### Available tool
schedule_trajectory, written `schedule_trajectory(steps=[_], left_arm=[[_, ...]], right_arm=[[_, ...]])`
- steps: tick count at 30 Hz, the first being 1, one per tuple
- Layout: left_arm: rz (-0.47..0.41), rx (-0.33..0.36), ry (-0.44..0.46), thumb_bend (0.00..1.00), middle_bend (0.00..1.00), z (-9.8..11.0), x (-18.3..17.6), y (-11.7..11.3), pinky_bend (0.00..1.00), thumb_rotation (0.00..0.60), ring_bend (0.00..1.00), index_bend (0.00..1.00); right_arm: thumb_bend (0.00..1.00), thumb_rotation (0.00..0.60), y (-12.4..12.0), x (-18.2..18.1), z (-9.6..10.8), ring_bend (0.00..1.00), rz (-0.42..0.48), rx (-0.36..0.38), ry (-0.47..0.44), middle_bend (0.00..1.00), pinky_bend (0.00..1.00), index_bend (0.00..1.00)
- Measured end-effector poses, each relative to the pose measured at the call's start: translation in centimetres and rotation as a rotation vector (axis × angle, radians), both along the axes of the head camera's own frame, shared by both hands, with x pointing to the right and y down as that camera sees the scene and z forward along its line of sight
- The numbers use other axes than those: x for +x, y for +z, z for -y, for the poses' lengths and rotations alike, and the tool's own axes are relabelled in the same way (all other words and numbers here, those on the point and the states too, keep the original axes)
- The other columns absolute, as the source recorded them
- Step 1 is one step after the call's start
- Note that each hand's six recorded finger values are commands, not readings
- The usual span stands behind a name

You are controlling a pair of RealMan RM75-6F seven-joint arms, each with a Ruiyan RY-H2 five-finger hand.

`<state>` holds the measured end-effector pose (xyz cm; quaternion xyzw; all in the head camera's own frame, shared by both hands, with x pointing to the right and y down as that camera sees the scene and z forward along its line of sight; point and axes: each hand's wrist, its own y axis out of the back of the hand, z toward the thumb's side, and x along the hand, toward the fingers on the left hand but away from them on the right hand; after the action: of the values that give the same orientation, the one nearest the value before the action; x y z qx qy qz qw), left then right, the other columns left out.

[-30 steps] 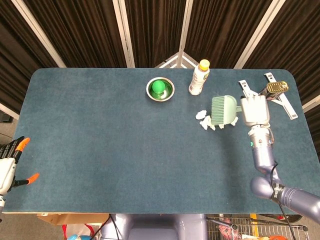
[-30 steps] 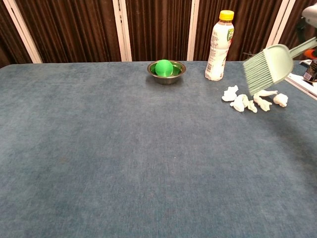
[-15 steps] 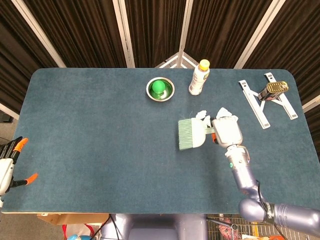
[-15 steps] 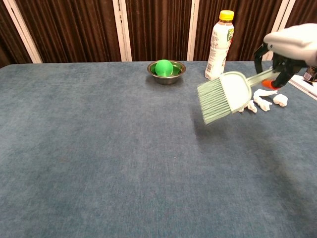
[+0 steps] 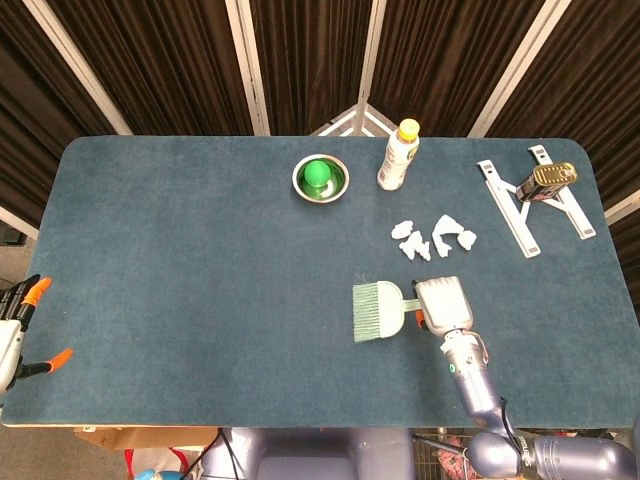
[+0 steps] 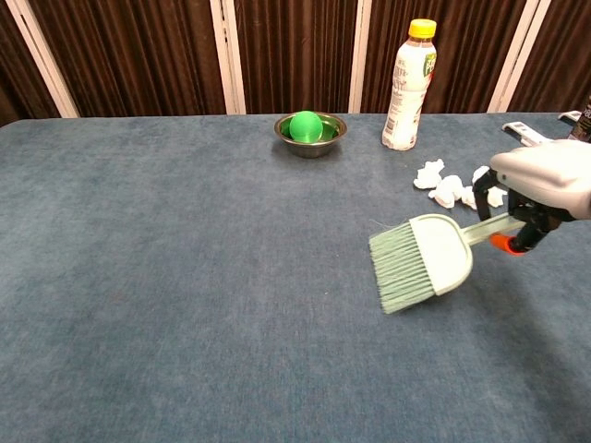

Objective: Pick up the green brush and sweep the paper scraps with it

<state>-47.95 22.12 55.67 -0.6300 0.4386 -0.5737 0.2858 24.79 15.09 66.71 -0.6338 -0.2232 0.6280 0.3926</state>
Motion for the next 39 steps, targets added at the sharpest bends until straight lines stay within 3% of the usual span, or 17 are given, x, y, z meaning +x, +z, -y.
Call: schedule_trajectory(steps=[4,6,11,15,21,29,35,39], left_arm=[[0.001,0.006,0.001,0.00,0.00,0.0,0.0,-0.1,0.03,0.600,0.00,0.00],[0.003,0.008,0.002,0.00,0.00,-0.1,0.0,-0.2,0.03,0.600,0.00,0.00],[0.006,0.014,0.007,0.00,0.00,-0.2,0.1,-0.3,0.03,0.600,0.00,0.00],[0.013,0.019,0.011,0.00,0.00,-0.3,0.2,-0.4,0.03,0.600,0.00,0.00],[0.036,0.051,0.014,0.00,0.00,-0.5,0.0,-1.0,0.03,0.600,0.00,0.00],[0.084,0.091,-0.003,0.00,0.00,-1.1,-1.5,-2.2,0.03,0.600,0.00,0.00],[0.160,0.115,0.018,0.00,0.00,-1.1,-2.5,-2.5,0.01,0.600,0.00,0.00],[0.221,0.130,0.028,0.00,0.00,-0.8,-3.0,-2.2,0.01,0.600,0.00,0.00]], right_arm=[[0.40,0.600,-0.1,1.5,-0.3,0.68,-0.067,0.005,-0.003,0.60,0.76,0.05],[0.39,0.600,-0.2,2.5,-0.5,0.62,-0.104,-0.003,0.002,0.52,0.69,0.01],[0.36,0.600,-1.1,4.5,-1.3,0.45,-0.147,-0.021,0.027,0.37,0.55,0.00],[0.36,0.600,-2.0,5.9,-2.0,0.23,-0.161,-0.029,0.043,0.20,0.30,0.00],[0.36,0.600,-4.1,7.3,-2.2,0.03,-0.094,0.026,0.070,0.05,0.12,0.00],[0.36,0.600,-8.4,11.9,-3.0,0.00,0.121,0.159,0.204,0.00,0.00,0.00],[0.36,0.600,-11.3,18.1,-5.9,0.00,0.176,0.244,0.317,0.00,0.00,0.00],[0.36,0.600,-12.5,20.4,-7.5,0.00,0.205,0.275,0.347,0.00,0.00,0.00]])
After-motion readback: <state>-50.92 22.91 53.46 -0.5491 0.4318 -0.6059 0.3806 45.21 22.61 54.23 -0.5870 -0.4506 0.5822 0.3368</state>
